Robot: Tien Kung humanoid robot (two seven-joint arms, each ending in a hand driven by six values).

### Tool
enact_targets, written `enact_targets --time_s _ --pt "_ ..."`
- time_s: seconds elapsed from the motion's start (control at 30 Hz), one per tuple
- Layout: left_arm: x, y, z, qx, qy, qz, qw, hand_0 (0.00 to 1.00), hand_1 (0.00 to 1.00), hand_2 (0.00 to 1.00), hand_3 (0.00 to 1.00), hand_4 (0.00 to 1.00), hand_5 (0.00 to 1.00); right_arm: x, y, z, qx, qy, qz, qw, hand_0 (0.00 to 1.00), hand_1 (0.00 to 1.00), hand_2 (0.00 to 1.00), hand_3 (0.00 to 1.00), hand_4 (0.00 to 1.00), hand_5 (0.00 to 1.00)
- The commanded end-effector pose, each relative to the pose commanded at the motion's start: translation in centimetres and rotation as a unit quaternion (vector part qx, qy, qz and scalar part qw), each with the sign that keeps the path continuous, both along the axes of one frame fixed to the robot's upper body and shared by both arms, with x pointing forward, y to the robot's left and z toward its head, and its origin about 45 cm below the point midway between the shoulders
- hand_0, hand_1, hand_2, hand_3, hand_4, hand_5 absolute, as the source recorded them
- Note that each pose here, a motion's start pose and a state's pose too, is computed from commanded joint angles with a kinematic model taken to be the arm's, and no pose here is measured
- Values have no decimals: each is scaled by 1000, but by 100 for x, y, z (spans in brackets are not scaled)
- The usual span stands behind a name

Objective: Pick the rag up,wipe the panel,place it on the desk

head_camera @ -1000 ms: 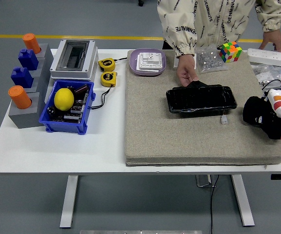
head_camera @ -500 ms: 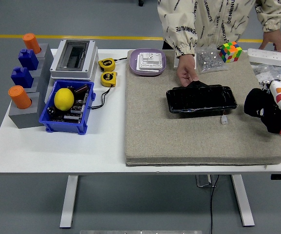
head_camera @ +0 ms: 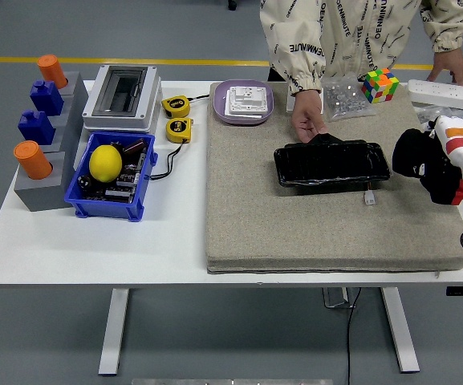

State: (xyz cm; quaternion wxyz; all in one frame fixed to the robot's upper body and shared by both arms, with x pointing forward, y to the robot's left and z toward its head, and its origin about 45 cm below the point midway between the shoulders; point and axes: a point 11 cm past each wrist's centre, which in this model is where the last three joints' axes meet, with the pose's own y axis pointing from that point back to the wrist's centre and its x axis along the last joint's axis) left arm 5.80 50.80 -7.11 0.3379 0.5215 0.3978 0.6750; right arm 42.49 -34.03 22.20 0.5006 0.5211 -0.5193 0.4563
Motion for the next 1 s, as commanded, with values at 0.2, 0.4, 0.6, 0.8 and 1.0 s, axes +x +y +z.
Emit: enact_targets --time_s 0.2,0.4,0.6,0.8,1.0 --pt "-9 4 1 0 1 0 1000 635 658 689 574 614 512 47 166 25 5 -3 16 1000 254 319 356 362 926 27" --pt "-17 11 3 1 3 -1 1000 635 658 686 575 614 511 89 325 39 12 -6 29 999 255 316 356 360 915 19" --pt "-6 15 7 2 3 -3 1000 635 658 686 574 614 511 105 455 23 14 -6 43 999 257 315 356 360 912 15" --pt "-5 6 2 1 3 -4 1000 635 658 686 574 613 511 83 525 -50 12 1 53 999 259 315 356 360 910 14" --pt "16 8 7 1 2 -6 1000 635 658 686 574 614 511 75 616 -86 8 5 65 998 259 315 356 361 909 14"
